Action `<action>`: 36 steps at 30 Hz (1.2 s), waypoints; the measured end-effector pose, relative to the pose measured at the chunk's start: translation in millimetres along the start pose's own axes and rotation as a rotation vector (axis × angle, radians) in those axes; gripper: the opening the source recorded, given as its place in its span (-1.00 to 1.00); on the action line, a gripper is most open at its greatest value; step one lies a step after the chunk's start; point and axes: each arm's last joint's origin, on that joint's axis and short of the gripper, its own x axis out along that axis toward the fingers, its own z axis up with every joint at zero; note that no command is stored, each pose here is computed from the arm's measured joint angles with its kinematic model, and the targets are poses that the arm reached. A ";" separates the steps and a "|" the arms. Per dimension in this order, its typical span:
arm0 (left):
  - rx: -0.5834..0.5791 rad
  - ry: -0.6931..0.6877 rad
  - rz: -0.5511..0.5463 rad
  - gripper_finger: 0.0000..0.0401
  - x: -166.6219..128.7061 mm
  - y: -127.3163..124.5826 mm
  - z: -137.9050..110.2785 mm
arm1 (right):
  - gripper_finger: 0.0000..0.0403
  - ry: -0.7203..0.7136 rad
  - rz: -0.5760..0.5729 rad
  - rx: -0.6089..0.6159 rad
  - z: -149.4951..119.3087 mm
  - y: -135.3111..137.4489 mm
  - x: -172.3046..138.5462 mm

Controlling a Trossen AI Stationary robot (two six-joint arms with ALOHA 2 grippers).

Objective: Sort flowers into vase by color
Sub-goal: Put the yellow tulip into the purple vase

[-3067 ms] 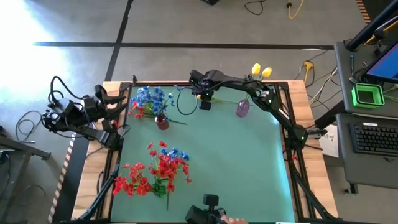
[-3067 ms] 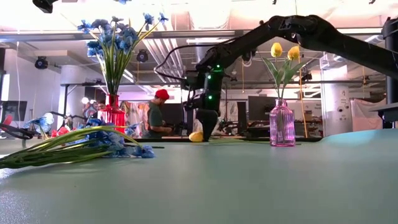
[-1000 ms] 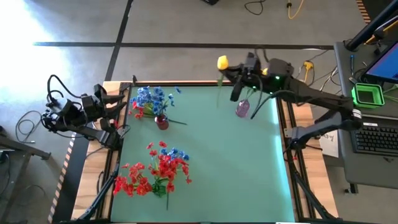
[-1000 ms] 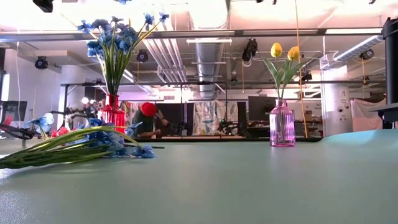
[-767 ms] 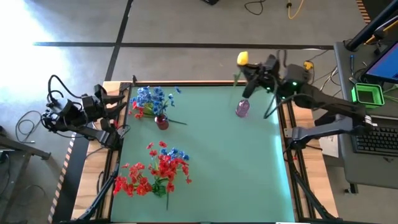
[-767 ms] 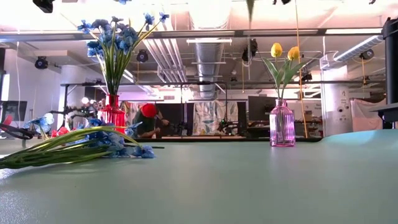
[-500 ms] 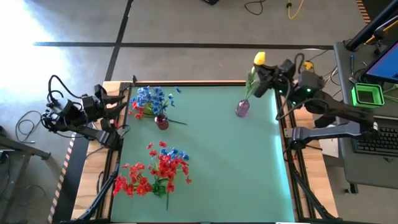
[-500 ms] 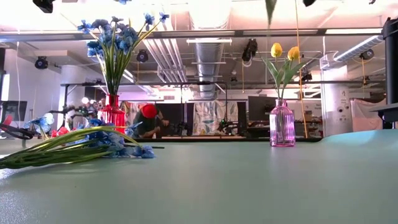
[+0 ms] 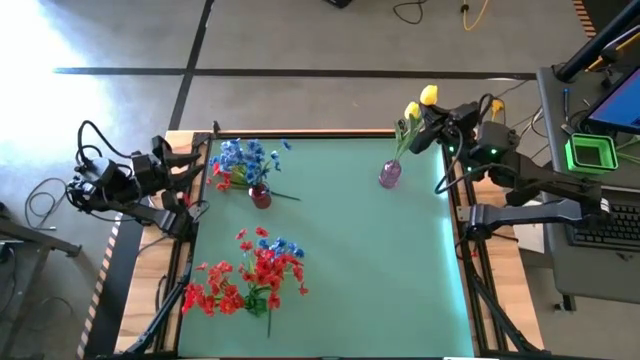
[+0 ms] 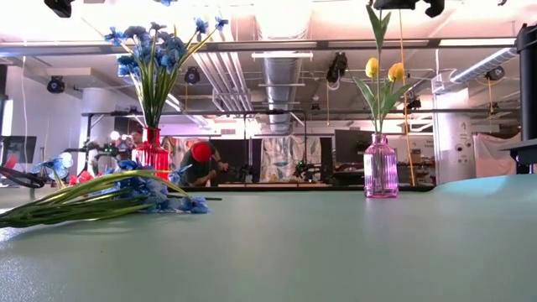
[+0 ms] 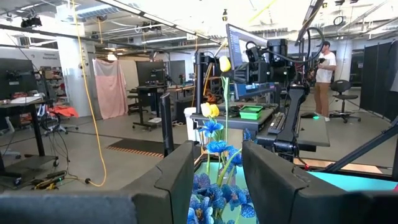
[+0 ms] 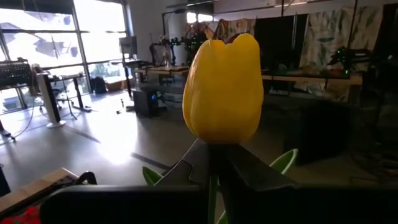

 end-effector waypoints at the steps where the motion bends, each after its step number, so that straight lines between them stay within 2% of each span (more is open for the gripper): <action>1: 0.000 0.000 0.000 -0.39 0.0 0.0 0.0 | -0.94 0.000 0.000 -0.001 0.0 0.0 0.0; 15: 0.000 0.000 0.000 -0.39 0.0 0.0 0.0 | -0.94 0.007 -0.021 0.002 -5.8 1.5 2.6; 30: 0.001 0.001 0.000 -0.39 0.0 0.0 -0.1 | -0.93 0.080 -0.053 -0.052 -22.5 13.8 18.7; 36: 0.001 0.001 0.000 -0.39 0.0 0.0 -0.1 | -0.75 0.139 -0.071 -0.060 -29.9 13.3 18.6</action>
